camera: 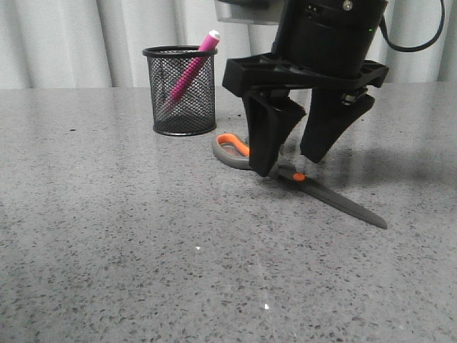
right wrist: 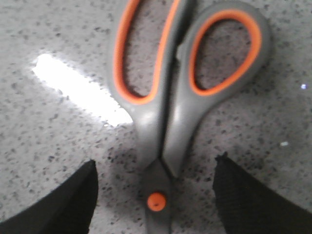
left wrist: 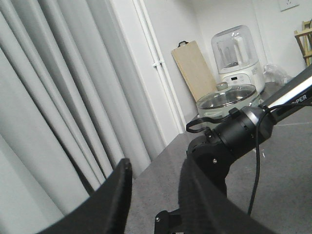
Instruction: Put pen and scissors into bin
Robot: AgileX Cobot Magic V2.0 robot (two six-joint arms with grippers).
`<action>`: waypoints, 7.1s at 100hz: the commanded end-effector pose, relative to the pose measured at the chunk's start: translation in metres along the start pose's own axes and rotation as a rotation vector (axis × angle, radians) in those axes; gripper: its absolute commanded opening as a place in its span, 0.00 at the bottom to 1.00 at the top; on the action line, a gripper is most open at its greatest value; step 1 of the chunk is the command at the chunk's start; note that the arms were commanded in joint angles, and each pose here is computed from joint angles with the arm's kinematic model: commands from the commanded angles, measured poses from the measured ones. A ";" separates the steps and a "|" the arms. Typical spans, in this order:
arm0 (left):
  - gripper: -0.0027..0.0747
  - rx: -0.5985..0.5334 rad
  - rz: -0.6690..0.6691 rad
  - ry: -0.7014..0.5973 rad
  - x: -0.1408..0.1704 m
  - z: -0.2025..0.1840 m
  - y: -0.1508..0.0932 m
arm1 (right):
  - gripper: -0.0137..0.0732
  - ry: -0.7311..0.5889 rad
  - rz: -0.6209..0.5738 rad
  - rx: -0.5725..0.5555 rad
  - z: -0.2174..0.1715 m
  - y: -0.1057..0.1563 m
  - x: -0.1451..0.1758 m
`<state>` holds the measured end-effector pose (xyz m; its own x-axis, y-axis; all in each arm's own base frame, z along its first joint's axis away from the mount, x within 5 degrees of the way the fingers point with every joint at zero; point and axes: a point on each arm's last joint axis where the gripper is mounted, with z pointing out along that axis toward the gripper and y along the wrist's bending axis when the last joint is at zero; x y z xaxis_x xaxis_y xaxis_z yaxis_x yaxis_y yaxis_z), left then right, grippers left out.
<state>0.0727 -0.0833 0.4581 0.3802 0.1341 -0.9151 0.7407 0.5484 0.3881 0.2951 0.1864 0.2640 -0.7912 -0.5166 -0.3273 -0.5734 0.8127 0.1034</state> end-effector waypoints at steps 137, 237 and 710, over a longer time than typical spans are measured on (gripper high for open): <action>0.30 0.012 -0.071 -0.106 -0.018 -0.009 -0.004 | 0.09 -1.447 -0.128 0.117 -0.179 0.026 -0.013; 0.30 0.086 -0.117 -0.065 -0.001 -0.004 -0.012 | 0.09 -1.484 -0.137 0.096 -0.025 0.009 -0.106; 0.01 -0.805 -0.212 0.578 0.264 -0.107 -0.081 | 0.08 -1.365 -0.323 0.325 -0.148 0.020 0.251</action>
<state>0.0533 -0.0072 0.1825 -0.2276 0.1729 -0.9583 0.1142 0.9821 0.1500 0.0560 0.0319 0.3091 0.2040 -0.2171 -0.9546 -0.4737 0.8315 -0.2903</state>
